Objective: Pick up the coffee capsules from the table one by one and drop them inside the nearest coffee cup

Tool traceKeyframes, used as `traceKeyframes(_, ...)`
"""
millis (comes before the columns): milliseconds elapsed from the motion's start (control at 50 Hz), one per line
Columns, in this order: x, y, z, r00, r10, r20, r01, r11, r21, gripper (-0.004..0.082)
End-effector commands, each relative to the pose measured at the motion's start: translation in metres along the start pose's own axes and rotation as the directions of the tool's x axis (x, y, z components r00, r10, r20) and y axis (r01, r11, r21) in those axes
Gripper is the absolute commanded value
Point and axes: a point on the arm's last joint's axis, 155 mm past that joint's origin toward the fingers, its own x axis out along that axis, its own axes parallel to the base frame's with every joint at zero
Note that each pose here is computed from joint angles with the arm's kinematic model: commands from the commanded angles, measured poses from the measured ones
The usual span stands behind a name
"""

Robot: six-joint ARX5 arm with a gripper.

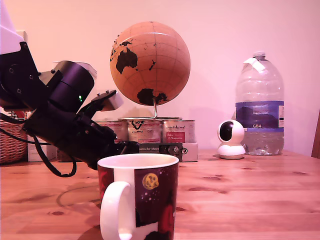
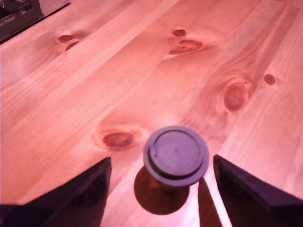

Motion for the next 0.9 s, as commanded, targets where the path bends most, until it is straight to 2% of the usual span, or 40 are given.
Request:
traceKeyframes(0,0.0065,-0.002,-0.011,1.0,-0.011,-0.022,0.01,1.0,-0.015,0.0617)
traceKeyframes(200,0.0128,-0.0002,-0.0143,0.999,-0.015,-0.041,0.014,0.999,-0.042,0.0617)
traceKeyframes(480,0.0143,0.0006,-0.0144,0.999,-0.016,-0.044,0.014,0.999,-0.048,0.0609)
traceKeyframes(880,0.0144,0.0007,-0.0135,0.999,-0.016,-0.04,0.015,0.999,-0.043,0.0256)
